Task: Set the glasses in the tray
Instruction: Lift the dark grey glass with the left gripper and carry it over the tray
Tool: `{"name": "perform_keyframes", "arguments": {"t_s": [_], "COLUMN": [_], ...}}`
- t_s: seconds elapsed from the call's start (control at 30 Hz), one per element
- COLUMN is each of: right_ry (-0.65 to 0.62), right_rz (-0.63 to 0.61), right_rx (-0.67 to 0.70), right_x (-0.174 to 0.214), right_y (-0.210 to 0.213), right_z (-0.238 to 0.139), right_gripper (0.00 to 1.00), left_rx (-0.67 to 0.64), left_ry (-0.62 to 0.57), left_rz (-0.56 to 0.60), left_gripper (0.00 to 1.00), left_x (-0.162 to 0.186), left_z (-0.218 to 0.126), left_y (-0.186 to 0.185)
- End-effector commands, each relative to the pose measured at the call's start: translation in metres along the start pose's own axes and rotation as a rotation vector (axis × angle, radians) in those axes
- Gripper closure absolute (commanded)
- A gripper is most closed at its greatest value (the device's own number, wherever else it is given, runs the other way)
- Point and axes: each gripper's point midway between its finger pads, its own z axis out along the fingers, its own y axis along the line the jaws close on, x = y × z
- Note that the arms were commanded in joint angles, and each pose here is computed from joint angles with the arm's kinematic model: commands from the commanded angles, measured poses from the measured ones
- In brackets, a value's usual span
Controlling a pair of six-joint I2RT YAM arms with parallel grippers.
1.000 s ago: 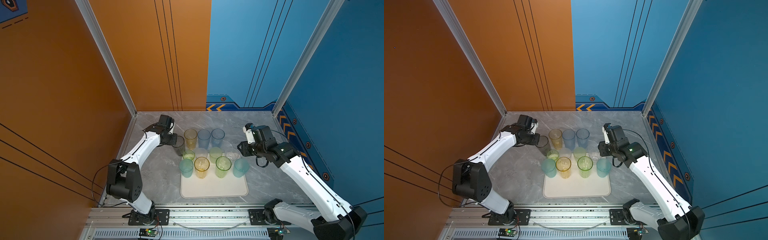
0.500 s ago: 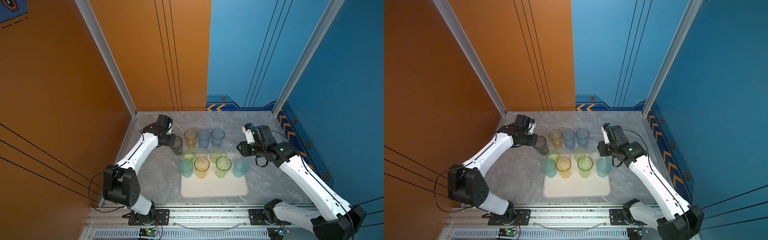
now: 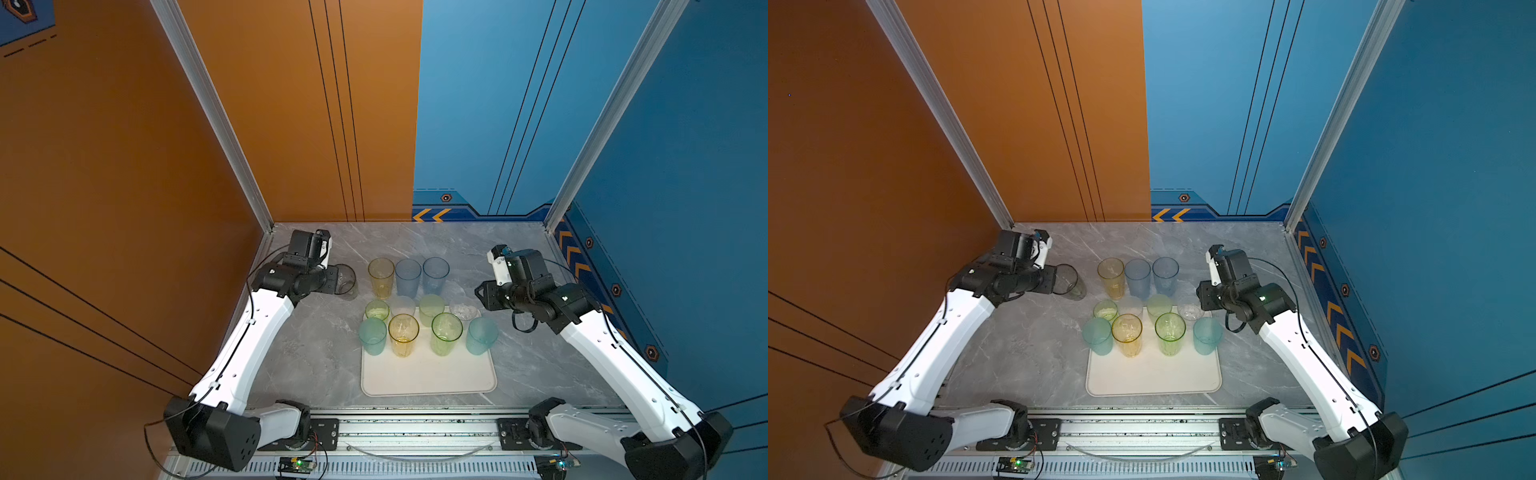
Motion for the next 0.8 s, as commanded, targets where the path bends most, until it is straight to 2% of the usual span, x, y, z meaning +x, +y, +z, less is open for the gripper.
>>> {"name": "perform_keyframes", "arguments": {"t_s": [0.0, 0.13, 0.33, 0.6, 0.67, 0.77], "right_ry": [-0.041, -0.055, -0.120, -0.233, -0.233, -0.227], "right_rz": [0.042, 0.074, 0.140, 0.299, 0.318, 0.319], "right_rx": [0.003, 0.019, 0.008, 0.008, -0.003, -0.030], "right_x": [-0.009, -0.015, -0.031, -0.057, -0.060, -0.062], "right_y": [-0.008, -0.019, -0.031, -0.064, -0.067, -0.063], "right_z": [-0.005, -0.007, -0.016, -0.032, -0.032, -0.030], "right_gripper": [0.61, 0.61, 0.61, 0.61, 0.61, 0.61], "left_rx": [0.043, 0.124, 0.391, 0.663, 0.691, 0.660], "left_ry": [-0.106, -0.219, -0.304, -0.228, -0.179, -0.078], "left_rz": [0.059, 0.130, 0.325, 0.561, 0.638, 0.755], "left_gripper": [0.96, 0.95, 0.93, 0.92, 0.92, 0.92], "left_x": [-0.021, -0.040, -0.038, -0.003, 0.010, 0.032], "left_z": [-0.045, -0.092, -0.142, -0.158, -0.156, -0.145], "left_y": [-0.013, -0.038, -0.112, -0.198, -0.217, -0.235]}}
